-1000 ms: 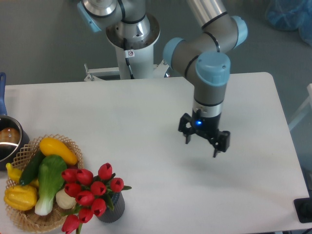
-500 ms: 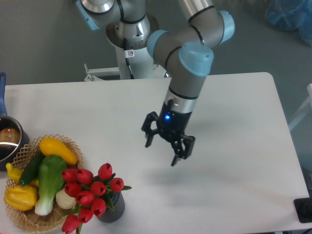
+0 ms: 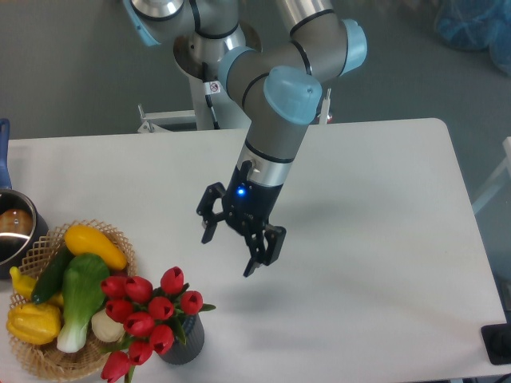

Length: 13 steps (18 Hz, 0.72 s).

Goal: Pick up the flowers from the vase
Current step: 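Move the open gripper toward the red tulips in the black vase, then lower the gripper around the tulip stems and close it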

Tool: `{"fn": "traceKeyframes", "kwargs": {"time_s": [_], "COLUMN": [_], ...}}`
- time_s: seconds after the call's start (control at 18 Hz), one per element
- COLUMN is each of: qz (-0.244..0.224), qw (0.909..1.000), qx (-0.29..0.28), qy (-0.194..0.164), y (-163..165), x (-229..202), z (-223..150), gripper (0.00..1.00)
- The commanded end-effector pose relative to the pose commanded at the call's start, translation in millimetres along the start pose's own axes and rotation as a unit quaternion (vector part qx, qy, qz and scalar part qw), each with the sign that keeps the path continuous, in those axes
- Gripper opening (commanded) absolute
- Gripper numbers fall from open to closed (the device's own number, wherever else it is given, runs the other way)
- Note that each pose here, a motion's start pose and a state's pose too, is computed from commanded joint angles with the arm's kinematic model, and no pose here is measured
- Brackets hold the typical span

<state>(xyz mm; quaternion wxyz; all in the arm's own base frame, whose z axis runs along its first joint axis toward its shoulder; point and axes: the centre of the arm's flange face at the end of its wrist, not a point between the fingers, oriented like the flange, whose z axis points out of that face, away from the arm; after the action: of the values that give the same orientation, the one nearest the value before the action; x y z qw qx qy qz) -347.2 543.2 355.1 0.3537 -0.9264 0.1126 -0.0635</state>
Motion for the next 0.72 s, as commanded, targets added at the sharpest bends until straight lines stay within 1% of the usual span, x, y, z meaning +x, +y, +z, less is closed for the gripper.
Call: {"fn": "traceKeyframes", "kwargs": {"time_s": [0.28,0.39,0.44,0.5,0.72], "qz": [-0.040,-0.064,-0.075,-0.083,-0.092], "qw": [0.9991,0.9978,0.9967,0.9955,0.9932], "qx": [0.012,0.019,0.030,0.039,0.047], "qy": [0.003,0.005,0.013,0.022,0.053], "y": [-11,-28,-42,-45,-43], "x": [-16,-18,-17,-20,-16], "z": [8,13,18,22,46], "gripper": [1.00,1.00,1.00,1.00,1.00]}}
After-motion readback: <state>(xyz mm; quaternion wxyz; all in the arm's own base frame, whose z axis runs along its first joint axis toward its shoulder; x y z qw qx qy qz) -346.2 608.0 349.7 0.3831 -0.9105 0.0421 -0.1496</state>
